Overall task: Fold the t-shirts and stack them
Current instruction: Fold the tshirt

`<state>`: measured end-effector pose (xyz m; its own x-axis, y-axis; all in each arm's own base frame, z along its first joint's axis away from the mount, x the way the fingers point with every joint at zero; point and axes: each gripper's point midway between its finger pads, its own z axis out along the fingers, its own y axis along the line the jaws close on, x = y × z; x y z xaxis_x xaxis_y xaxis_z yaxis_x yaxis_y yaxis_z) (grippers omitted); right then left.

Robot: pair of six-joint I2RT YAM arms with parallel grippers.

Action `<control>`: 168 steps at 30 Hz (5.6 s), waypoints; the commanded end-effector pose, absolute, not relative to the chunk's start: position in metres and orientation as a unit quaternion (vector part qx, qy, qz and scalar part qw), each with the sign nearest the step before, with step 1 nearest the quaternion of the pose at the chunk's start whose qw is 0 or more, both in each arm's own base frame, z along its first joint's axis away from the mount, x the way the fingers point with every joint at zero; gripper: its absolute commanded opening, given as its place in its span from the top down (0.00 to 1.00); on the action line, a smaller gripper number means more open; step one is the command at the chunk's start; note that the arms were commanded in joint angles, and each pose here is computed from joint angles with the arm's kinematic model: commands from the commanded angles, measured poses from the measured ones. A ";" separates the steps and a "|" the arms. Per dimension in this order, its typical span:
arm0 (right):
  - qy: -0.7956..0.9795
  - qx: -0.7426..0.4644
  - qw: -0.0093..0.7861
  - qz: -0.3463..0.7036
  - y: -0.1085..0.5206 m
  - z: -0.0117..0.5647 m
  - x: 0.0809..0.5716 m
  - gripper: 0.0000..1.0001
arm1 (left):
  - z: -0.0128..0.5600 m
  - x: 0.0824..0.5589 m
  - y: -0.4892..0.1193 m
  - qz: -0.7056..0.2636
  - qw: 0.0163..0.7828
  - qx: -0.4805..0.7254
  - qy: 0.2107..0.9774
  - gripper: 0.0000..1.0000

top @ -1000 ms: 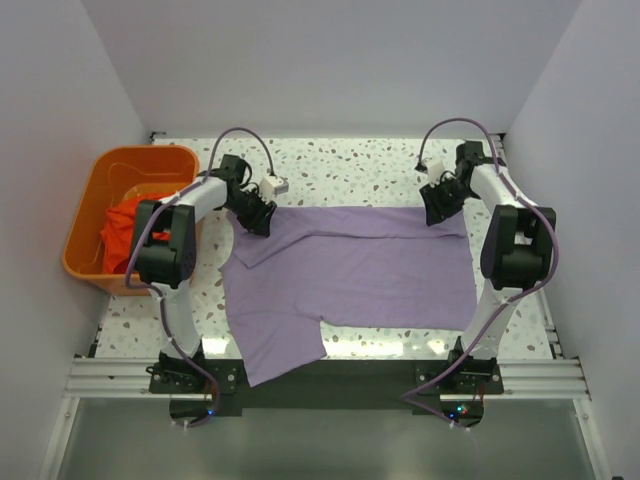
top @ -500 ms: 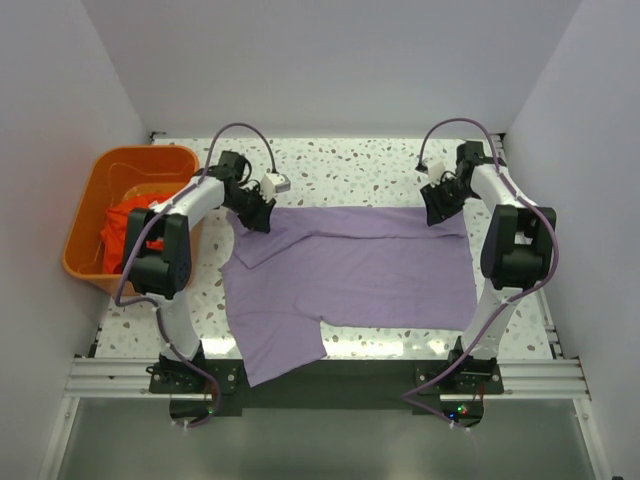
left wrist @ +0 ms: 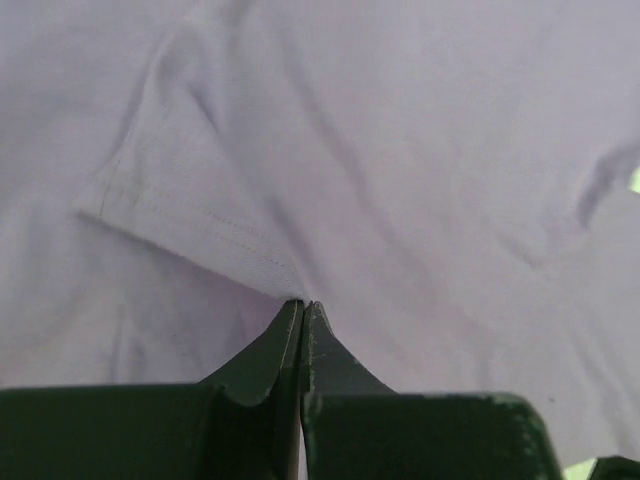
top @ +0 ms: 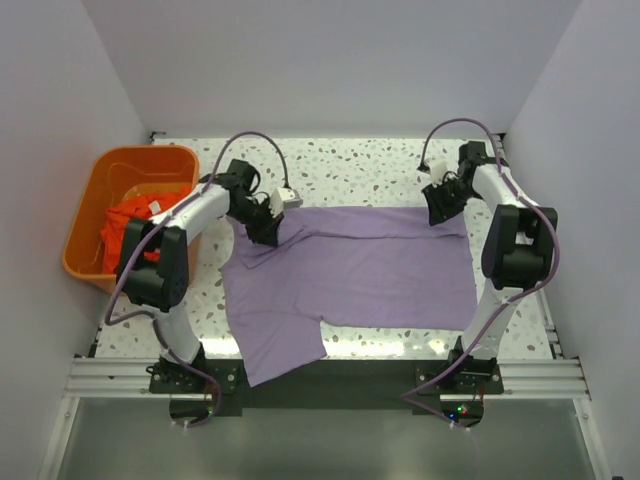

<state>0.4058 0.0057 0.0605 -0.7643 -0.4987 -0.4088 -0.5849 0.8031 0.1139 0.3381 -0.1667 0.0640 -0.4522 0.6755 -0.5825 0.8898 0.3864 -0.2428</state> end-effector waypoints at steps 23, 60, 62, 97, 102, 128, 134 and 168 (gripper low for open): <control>0.942 -0.269 0.171 0.101 -0.026 0.066 0.406 0.66 | 0.097 0.349 -0.185 -0.266 0.259 0.439 0.818 0.51; 0.860 -0.367 0.190 0.300 0.232 0.119 0.387 0.67 | 0.073 0.226 -0.143 -0.282 0.191 0.591 0.731 1.00; 0.857 -0.366 0.193 0.308 0.247 0.118 0.387 0.67 | 0.066 0.219 -0.141 -0.283 0.186 0.601 0.724 0.96; 0.853 -0.432 0.165 0.242 0.375 0.052 0.307 0.73 | 0.065 0.279 -0.137 -0.332 0.207 0.294 0.872 0.62; 0.852 -0.442 0.155 0.232 0.378 0.042 0.298 0.69 | 0.059 0.280 -0.139 -0.341 0.193 0.278 0.877 0.62; 0.875 -0.413 0.183 0.174 0.384 0.051 0.309 0.91 | 0.017 0.287 -0.120 -0.263 0.141 0.260 0.919 0.76; 0.888 -0.382 0.174 0.188 0.380 0.062 0.298 1.00 | -0.002 0.286 -0.107 -0.223 0.106 0.247 0.937 0.92; 0.910 -0.304 0.159 0.233 0.336 0.083 0.297 0.54 | 0.016 0.286 -0.113 -0.243 0.121 0.267 0.925 0.86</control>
